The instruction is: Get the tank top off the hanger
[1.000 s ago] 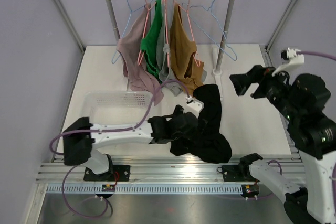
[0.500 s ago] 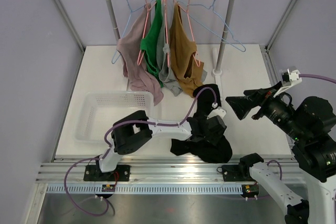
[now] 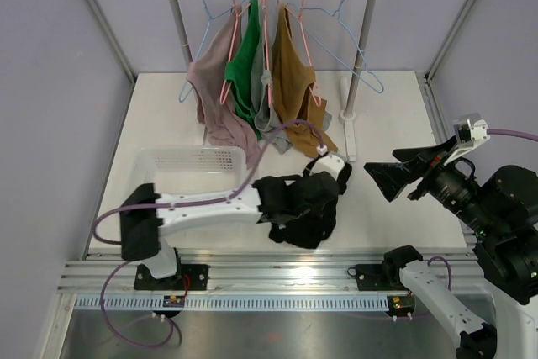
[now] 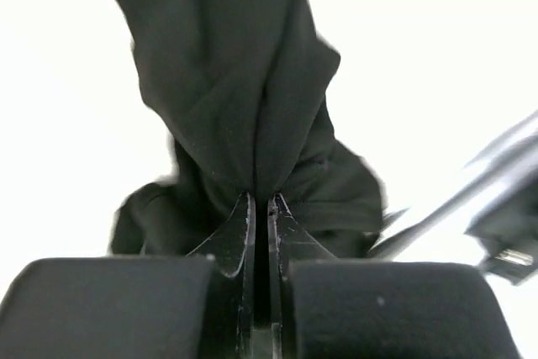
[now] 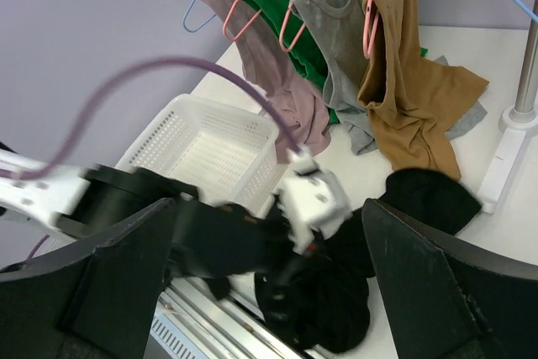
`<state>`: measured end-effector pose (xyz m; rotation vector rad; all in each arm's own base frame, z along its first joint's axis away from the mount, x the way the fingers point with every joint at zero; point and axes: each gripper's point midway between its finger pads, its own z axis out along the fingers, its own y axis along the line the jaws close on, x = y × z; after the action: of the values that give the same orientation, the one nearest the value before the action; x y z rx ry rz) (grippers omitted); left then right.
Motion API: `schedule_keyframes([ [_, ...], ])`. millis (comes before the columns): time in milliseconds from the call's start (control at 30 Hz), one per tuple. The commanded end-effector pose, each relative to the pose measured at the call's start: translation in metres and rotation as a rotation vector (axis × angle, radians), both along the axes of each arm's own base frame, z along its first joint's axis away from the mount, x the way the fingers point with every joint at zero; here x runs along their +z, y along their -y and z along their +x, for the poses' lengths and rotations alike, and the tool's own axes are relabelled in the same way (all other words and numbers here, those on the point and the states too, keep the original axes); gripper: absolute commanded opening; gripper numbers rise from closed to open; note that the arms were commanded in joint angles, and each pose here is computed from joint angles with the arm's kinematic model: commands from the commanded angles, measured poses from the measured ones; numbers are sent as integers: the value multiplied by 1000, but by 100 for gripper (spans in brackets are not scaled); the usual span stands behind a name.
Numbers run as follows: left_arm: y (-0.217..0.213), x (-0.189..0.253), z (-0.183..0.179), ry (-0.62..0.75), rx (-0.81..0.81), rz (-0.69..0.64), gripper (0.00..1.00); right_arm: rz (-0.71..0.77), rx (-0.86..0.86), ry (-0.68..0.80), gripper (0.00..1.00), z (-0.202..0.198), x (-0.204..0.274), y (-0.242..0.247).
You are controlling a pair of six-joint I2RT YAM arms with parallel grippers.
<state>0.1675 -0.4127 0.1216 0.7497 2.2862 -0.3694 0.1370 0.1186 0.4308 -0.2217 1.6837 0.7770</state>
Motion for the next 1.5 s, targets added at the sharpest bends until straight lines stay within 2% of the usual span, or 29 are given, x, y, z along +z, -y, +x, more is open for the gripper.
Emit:
schedule_keyframes([
  [0,-27,112,11,186,66,-180,0,-1,1,56,99,-9,14,4],
  [67,-52,152,12,240,97,-226,0,-2,-3,57,100,-9,15,5],
  [133,-73,174,15,276,138,-233,0,-3,-5,55,100,-8,16,5],
  [167,-93,180,20,309,185,-192,0,0,-5,58,99,-8,18,4],
  [200,-108,201,20,330,215,-224,0,1,-5,61,100,-8,18,4],
  [267,-140,215,24,375,288,-190,0,1,-5,67,100,-7,19,4],
  [400,-207,255,26,453,435,-215,0,4,6,56,100,-3,19,1],
  [533,-275,251,36,477,612,-153,0,17,13,61,100,0,20,-2],
  [733,-337,213,49,413,779,-144,0,24,16,60,100,14,26,-8],
  [867,-354,160,62,328,830,-47,0,32,22,17,100,36,27,-17],
  [967,-364,139,71,275,871,-16,0,46,46,-13,100,54,28,-29],
  [1000,-366,132,73,257,883,0,5,45,65,-35,100,62,25,-35],
  [1033,-371,129,74,246,902,18,17,50,76,-32,100,68,26,-39],
  [1067,-372,129,73,245,911,18,44,58,86,-46,100,73,26,-43],
  [1133,-376,132,70,252,929,14,62,46,101,-96,100,93,22,-53],
  [1167,-379,134,67,256,940,9,99,27,90,-148,99,113,11,-58],
  [1300,-384,150,55,285,917,-41,99,-15,34,-173,99,158,9,-69],
  [1367,-377,158,49,291,857,-105,99,-91,-6,-212,98,183,-9,-78],
  [1400,-372,160,47,297,801,-110,99,-100,-16,-188,96,189,1,-80],
  [1433,-359,170,44,319,727,-202,99,-117,-32,-195,93,197,-2,-82],
  [1467,-353,162,42,313,682,-209,99,-156,-49,-215,88,213,-15,-87],
])
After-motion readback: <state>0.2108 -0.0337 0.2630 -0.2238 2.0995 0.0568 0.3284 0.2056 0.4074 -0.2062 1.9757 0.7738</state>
